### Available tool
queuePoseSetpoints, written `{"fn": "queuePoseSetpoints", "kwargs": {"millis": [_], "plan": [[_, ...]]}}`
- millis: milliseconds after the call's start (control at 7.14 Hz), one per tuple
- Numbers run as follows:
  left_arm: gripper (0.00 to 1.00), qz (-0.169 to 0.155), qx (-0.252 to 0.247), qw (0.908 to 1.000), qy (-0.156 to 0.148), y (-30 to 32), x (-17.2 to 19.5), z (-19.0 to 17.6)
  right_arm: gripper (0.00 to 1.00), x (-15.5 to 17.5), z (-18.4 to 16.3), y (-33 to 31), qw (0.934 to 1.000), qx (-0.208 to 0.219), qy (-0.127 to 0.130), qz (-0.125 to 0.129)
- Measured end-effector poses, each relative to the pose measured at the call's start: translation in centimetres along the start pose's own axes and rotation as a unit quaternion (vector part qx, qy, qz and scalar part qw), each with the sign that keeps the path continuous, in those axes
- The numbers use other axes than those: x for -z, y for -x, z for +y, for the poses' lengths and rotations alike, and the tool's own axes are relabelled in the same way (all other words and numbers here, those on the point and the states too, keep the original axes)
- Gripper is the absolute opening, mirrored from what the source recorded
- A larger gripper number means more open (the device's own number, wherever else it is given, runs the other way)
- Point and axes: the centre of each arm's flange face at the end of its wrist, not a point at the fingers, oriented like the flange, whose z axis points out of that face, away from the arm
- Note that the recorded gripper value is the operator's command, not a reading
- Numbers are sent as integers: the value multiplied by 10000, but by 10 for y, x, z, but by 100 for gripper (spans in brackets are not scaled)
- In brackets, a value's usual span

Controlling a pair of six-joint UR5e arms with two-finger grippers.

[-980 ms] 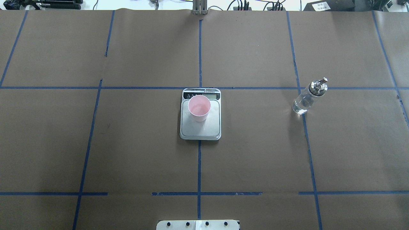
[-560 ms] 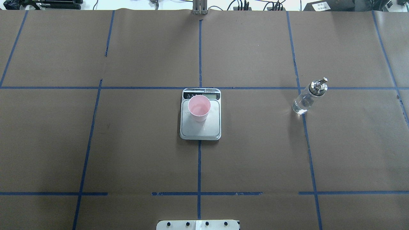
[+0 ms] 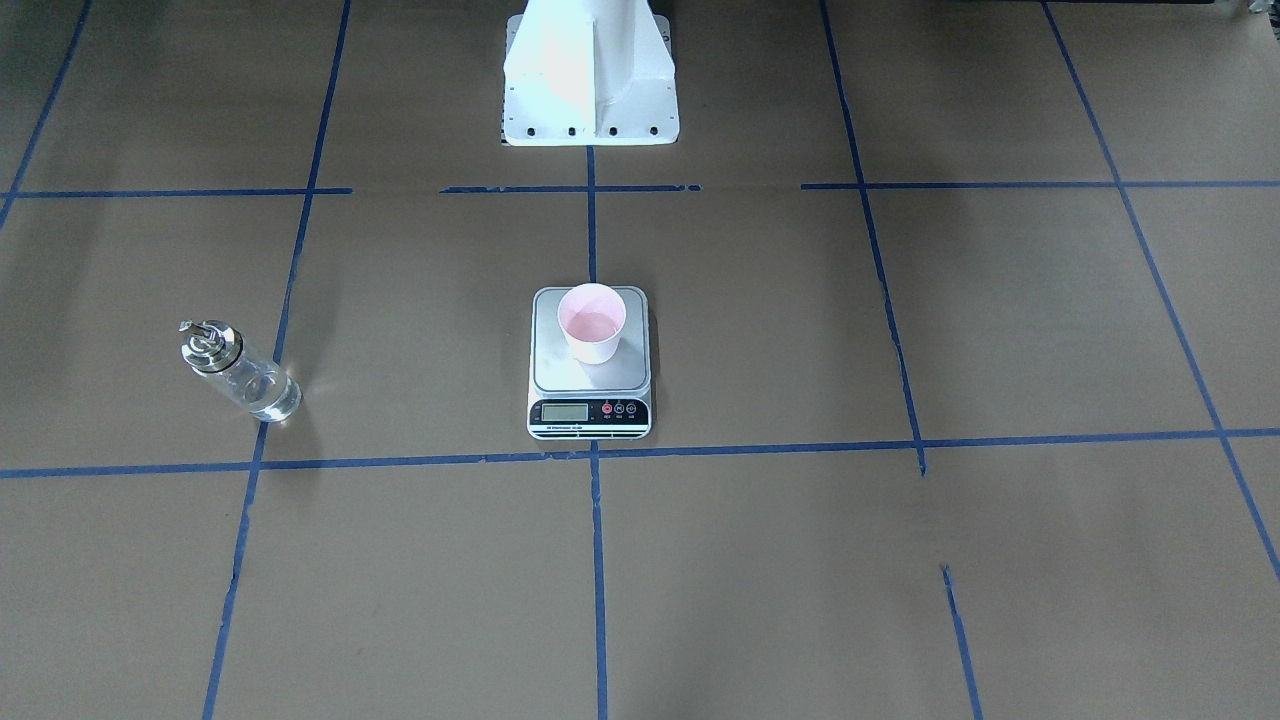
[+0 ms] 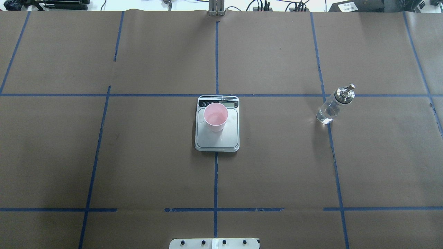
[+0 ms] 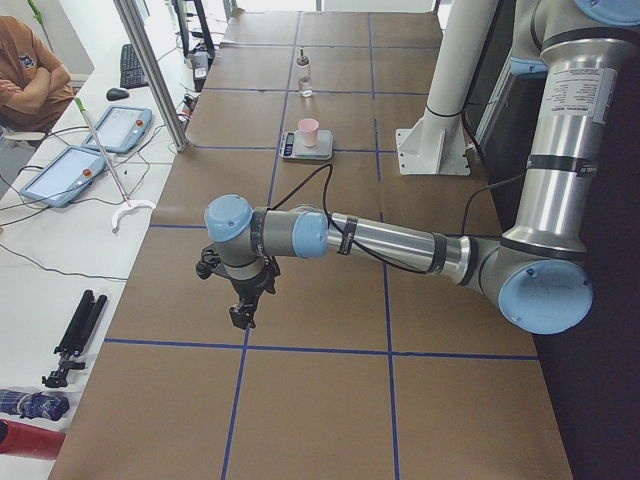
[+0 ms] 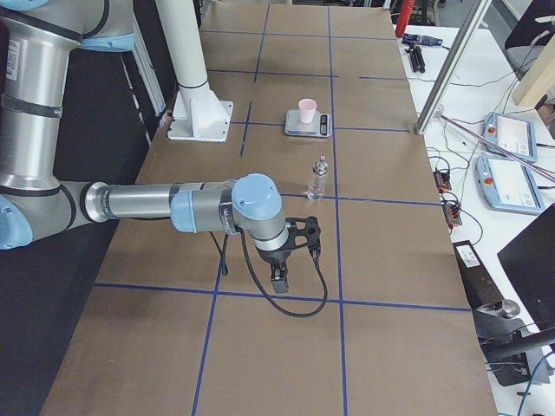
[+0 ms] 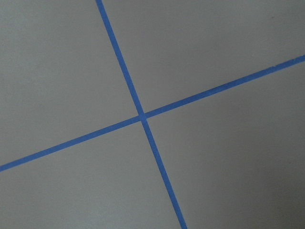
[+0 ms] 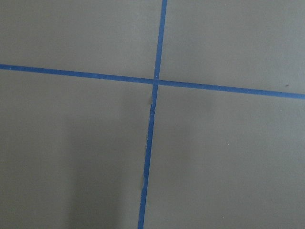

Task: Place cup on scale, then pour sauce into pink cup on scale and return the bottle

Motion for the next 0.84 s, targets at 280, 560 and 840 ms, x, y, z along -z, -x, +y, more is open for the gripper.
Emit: {"fn": "queuePoseSetpoints", "kwargs": {"millis": [280,560,840], "plan": [[100,114,-127,9997,154,35,-18,18,100,-18,2,0,9995,-65,312,-21],[100,174,-140,9995,214,50,-28,30,100,-25,-8,3,9981,-216,579,-63],[100,153,-221,9994,201,53,-31,33,100,-24,-19,4,9948,-516,865,-169]]}}
